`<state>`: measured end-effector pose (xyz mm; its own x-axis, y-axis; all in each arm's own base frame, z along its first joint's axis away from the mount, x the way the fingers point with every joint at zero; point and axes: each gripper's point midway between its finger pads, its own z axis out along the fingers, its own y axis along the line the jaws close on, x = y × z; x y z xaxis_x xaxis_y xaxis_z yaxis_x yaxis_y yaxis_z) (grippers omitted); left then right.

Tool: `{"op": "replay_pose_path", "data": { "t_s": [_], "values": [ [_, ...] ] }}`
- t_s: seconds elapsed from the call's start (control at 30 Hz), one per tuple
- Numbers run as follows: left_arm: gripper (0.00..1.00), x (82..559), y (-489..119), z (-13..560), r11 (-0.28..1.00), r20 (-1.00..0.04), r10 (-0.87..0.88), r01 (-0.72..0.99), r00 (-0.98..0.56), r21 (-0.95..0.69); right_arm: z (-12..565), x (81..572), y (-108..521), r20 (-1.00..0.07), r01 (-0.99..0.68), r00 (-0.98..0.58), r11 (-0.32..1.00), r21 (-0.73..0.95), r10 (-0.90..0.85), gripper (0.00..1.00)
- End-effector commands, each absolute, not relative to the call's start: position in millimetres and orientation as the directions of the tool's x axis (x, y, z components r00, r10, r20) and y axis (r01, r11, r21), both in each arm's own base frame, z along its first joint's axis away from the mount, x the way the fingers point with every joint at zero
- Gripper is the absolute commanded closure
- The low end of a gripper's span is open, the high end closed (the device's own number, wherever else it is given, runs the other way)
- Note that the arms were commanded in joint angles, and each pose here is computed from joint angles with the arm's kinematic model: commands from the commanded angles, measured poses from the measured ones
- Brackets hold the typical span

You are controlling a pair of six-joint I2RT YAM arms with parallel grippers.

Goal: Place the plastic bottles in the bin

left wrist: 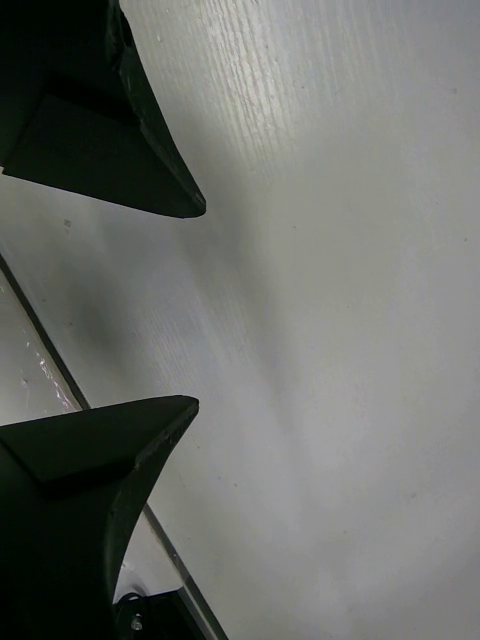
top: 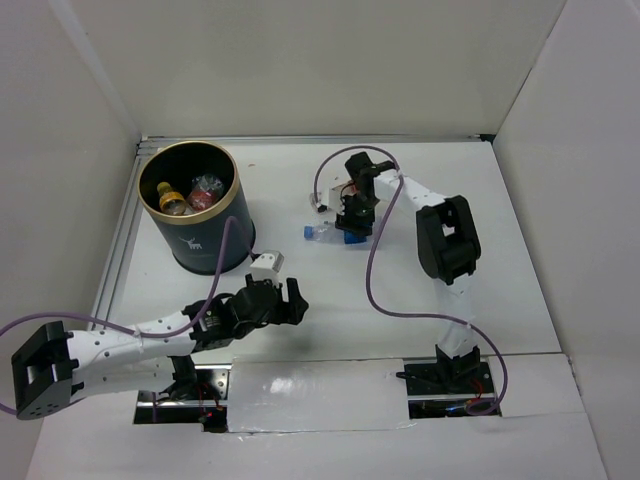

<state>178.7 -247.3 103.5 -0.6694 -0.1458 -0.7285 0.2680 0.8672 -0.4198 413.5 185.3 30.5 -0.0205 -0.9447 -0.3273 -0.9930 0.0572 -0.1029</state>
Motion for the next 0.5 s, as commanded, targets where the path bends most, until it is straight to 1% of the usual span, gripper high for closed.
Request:
{"op": "replay_pose_path", "data": {
  "t_s": [0.0,0.03,0.07,0.1,0.13,0.2,0.23,0.3,0.33,0.37,0.4,0.43,0.47],
  "values": [
    [0.16,179,-243,103,0.873,-0.73,-0.163,0.248,-0.664,-0.42,36,393,175,-0.301,-0.999,0.035,-0.022,-0.047,-0.953,0.5],
    [0.16,179,-243,103,0.873,-0.73,-0.163,0.248,-0.664,-0.42,54,396,183,-0.342,-0.998,0.045,-0.026,-0.059,-0.939,0.58],
    [0.16,178,-241,102,0.873,-0.73,-0.164,0.248,-0.663,-0.421,70,386,183,-0.353,-0.999,0.05,-0.041,-0.033,-0.934,0.74],
    [0.16,176,-237,101,0.874,-0.73,-0.161,0.247,-0.665,-0.418,85,384,188,-0.384,-0.997,0.076,-0.067,-0.039,-0.92,0.79],
    [0.16,176,-238,104,0.868,-0.728,-0.177,0.244,-0.663,-0.432,116,390,199,-0.46,-0.995,0.09,-0.064,-0.071,-0.884,0.84],
    [0.16,170,-235,102,0.858,-0.725,-0.174,0.259,-0.666,-0.443,165,383,207,-0.518,-0.99,0.131,-0.082,-0.116,-0.845,0.89],
    [0.16,169,-233,101,0.856,-0.726,-0.177,0.26,-0.665,-0.446,204,391,222,-0.567,-0.974,0.195,-0.092,-0.205,-0.8,0.91],
    [0.16,165,-230,98,0.851,-0.723,-0.176,0.265,-0.668,-0.452,252,396,240,-0.608,-0.945,0.266,-0.078,-0.318,-0.748,0.96],
    [0.16,163,-230,98,0.842,-0.721,-0.181,0.274,-0.669,-0.465,283,401,252,-0.645,-0.927,0.285,-0.032,-0.374,-0.709,0.97],
    [0.16,162,-227,92,0.847,-0.718,-0.172,0.271,-0.674,-0.457,301,401,267,-0.665,-0.91,0.311,-0.012,-0.414,-0.679,0.97],
    [0.16,160,-229,94,0.839,-0.715,-0.173,0.279,-0.678,-0.467,338,412,283,-0.68,-0.852,0.392,0.035,-0.523,-0.62,0.97],
    [0.16,160,-229,94,0.839,-0.715,-0.173,0.279,-0.678,-0.468,356,411,294,-0.721,-0.845,0.383,0.096,-0.526,-0.578,0.98],
    [0.16,160,-230,96,0.835,-0.716,-0.178,0.281,-0.675,-0.473,364,411,306,-0.732,-0.83,0.408,0.112,-0.546,-0.546,0.98]
  ]
}}
